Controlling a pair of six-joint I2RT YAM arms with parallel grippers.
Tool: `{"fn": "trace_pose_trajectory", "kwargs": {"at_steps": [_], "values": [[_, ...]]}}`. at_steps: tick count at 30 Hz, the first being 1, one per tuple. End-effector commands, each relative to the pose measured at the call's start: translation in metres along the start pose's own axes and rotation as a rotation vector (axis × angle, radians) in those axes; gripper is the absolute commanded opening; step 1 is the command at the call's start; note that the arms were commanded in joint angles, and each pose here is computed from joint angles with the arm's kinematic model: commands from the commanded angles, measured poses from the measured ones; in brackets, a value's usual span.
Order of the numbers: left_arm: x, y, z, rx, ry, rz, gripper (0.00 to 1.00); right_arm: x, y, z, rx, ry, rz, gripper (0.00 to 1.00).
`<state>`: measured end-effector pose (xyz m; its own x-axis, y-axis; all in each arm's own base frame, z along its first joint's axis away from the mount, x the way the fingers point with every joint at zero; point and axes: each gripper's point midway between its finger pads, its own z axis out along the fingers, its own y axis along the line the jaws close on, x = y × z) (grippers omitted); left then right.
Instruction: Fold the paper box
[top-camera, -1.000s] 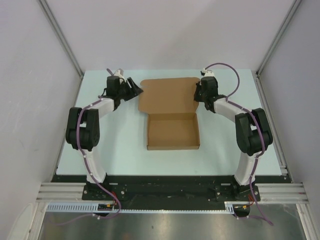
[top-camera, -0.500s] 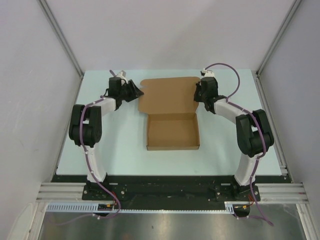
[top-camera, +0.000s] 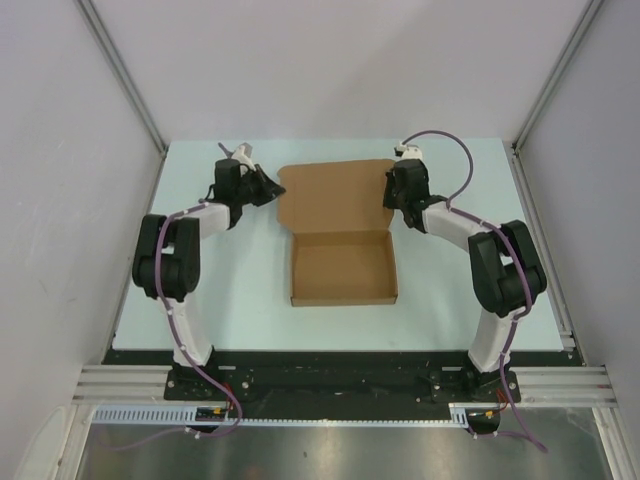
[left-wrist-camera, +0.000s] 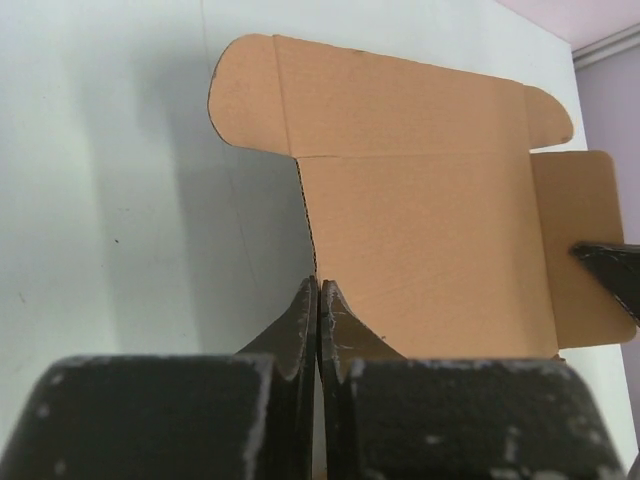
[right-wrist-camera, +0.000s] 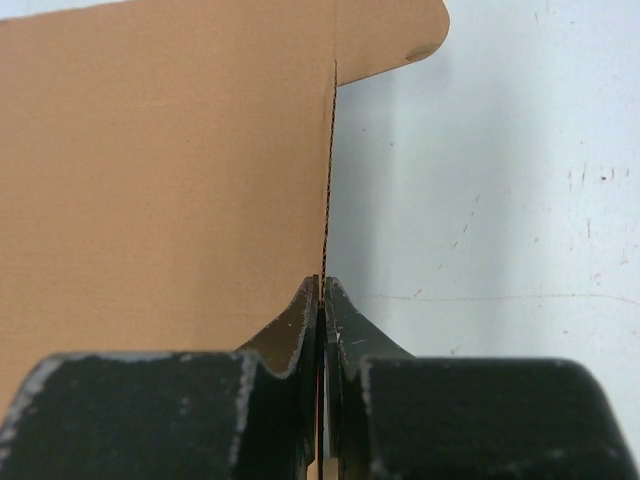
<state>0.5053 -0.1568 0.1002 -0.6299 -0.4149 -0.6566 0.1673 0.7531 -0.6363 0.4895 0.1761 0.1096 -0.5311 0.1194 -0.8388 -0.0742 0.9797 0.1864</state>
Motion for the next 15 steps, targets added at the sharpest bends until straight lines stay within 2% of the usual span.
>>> {"fn": "trace_pose_trajectory", "kwargs": {"at_steps": [1,9,10,15], "values": [[-0.013,-0.048,-0.021,0.108,-0.069,0.118,0.0,-0.03,0.007,-0.02,0.032,-0.106,-0.014,0.0],[0.003,-0.084,-0.048,0.11,-0.177,0.298,0.04,-0.024,0.007,-0.044,0.12,-0.182,-0.041,0.0],[0.004,-0.097,-0.051,0.127,-0.196,0.347,0.04,-0.017,0.002,-0.045,0.137,-0.185,-0.044,0.0],[0.012,-0.114,-0.054,0.088,-0.229,0.457,0.04,-0.004,0.003,-0.05,0.176,-0.17,-0.066,0.0]]}}
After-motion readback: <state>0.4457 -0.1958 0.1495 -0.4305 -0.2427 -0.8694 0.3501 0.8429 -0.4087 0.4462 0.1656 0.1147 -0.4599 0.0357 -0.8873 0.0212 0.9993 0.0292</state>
